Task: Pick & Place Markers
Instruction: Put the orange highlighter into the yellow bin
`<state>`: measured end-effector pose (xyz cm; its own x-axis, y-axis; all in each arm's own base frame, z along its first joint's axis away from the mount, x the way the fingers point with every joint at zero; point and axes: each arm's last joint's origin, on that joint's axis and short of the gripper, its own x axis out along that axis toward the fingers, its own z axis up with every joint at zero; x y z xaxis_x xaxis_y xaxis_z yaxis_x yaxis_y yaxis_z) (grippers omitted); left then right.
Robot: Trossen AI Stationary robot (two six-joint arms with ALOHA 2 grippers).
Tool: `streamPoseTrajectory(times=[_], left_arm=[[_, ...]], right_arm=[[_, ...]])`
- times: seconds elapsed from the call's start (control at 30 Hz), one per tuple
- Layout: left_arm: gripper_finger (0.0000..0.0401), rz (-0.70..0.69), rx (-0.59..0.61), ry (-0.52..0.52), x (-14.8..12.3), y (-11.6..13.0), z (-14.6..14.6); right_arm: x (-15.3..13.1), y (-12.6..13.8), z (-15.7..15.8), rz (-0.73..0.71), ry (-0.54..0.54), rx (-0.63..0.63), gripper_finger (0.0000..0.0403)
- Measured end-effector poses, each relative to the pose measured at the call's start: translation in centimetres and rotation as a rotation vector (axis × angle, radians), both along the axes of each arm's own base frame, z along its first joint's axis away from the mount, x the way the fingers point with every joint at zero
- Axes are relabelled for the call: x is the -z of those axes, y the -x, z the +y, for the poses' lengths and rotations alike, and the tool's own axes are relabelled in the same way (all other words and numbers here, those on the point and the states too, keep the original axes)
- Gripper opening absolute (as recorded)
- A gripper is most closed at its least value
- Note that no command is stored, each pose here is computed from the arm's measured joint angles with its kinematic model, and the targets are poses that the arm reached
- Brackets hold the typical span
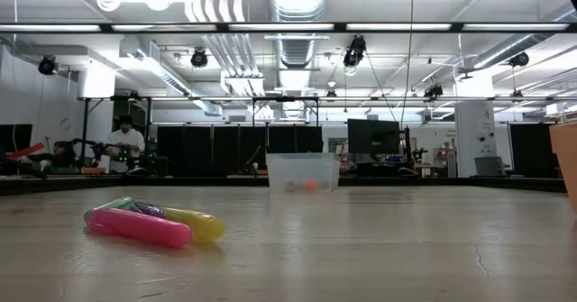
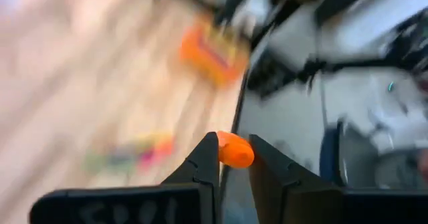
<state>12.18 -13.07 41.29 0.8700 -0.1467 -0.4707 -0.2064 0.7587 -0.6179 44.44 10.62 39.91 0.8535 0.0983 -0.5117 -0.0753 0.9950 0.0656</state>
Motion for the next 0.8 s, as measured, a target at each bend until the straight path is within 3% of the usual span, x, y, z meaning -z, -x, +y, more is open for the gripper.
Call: streamPoseTrajectory(times=[0.13,0.27,0.43,0.67,0.8], left_arm=[[0.0052,0.298,-0.001,0.143,1.9,0.8,0.1],[0.0053,0.505,-0.045,0.230,4.1,0.9,-0.6],[0.0054,0.662,-0.114,0.251,8.1,0.1,-2.1],[0.0055,0.807,-0.009,0.371,14.1,-1.3,-4.9],[0.0055,0.870,0.013,0.355,17.7,-1.4,-5.3]], right_arm=[[1.5,-0.1,0.1,0.069,0.028,-0.010,0.0215],[3.5,-0.4,0.0,0.124,0.027,0.034,0.0215],[6.8,-0.7,-0.5,0.221,0.012,0.106,0.0214],[10.5,-0.7,-0.4,0.312,-0.052,0.177,0.0215],[11.6,-0.8,-0.4,0.316,-0.090,0.209,0.0214]])
